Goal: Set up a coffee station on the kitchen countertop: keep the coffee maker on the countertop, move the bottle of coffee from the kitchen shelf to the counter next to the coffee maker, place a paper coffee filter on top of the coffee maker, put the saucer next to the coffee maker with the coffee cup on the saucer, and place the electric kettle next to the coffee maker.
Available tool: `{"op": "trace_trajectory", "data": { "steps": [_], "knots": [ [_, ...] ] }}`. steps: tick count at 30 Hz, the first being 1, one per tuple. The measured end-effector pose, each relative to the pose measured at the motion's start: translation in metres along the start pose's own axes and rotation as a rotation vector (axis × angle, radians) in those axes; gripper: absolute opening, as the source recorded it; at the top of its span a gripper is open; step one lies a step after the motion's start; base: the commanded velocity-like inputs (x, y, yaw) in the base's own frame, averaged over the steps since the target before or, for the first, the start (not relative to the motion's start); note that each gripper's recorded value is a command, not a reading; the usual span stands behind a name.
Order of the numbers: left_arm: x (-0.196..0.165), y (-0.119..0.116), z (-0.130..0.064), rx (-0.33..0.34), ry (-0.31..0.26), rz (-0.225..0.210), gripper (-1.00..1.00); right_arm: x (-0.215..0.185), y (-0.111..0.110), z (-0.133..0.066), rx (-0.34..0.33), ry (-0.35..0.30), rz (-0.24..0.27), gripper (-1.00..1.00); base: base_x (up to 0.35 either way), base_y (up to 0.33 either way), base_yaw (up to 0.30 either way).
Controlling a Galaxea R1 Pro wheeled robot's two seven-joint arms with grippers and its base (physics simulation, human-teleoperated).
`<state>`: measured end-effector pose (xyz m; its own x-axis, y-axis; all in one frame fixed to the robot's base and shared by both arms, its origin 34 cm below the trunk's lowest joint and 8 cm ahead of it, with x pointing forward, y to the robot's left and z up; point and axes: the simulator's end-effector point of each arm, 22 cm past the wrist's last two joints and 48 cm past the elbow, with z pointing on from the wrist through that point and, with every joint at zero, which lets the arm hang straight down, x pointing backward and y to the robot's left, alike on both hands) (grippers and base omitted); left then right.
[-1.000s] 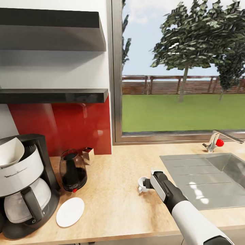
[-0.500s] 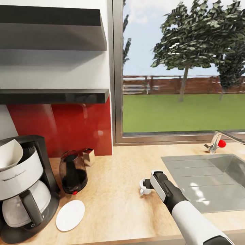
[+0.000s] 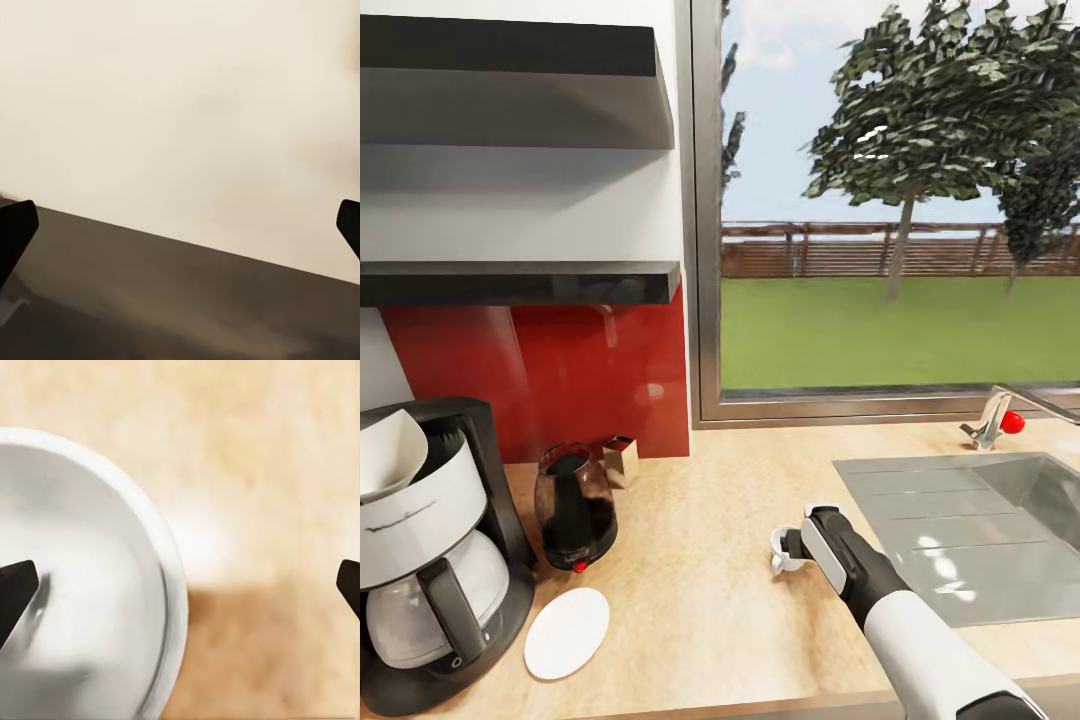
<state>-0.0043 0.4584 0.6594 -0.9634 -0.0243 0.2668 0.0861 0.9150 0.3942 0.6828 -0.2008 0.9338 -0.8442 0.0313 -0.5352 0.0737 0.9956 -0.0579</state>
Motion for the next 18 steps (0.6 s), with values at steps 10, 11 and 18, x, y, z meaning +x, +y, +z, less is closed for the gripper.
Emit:
{"op": "trace_trajectory", "data": {
  "steps": [10,11,18],
  "knots": [
    [0.0002,0.0,0.0,0.0,0.0,0.001,1.0,0.0025,-0.0005,0.0013,0.002,0.006,-0.001,-1.0,0.0,0.0,0.0],
    [0.0004,0.0,0.0,0.0,0.0,0.001,1.0,0.0026,-0.0005,0.0014,0.002,0.006,-0.001,-1.0,0.0,0.0,0.0],
    [0.0,0.0,0.0001,0.0,-0.001,0.0,1.0,-0.0002,-0.0047,-0.0004,0.02,-0.002,-0.018,-1.0,0.0,0.0,0.0]
  ]
}}
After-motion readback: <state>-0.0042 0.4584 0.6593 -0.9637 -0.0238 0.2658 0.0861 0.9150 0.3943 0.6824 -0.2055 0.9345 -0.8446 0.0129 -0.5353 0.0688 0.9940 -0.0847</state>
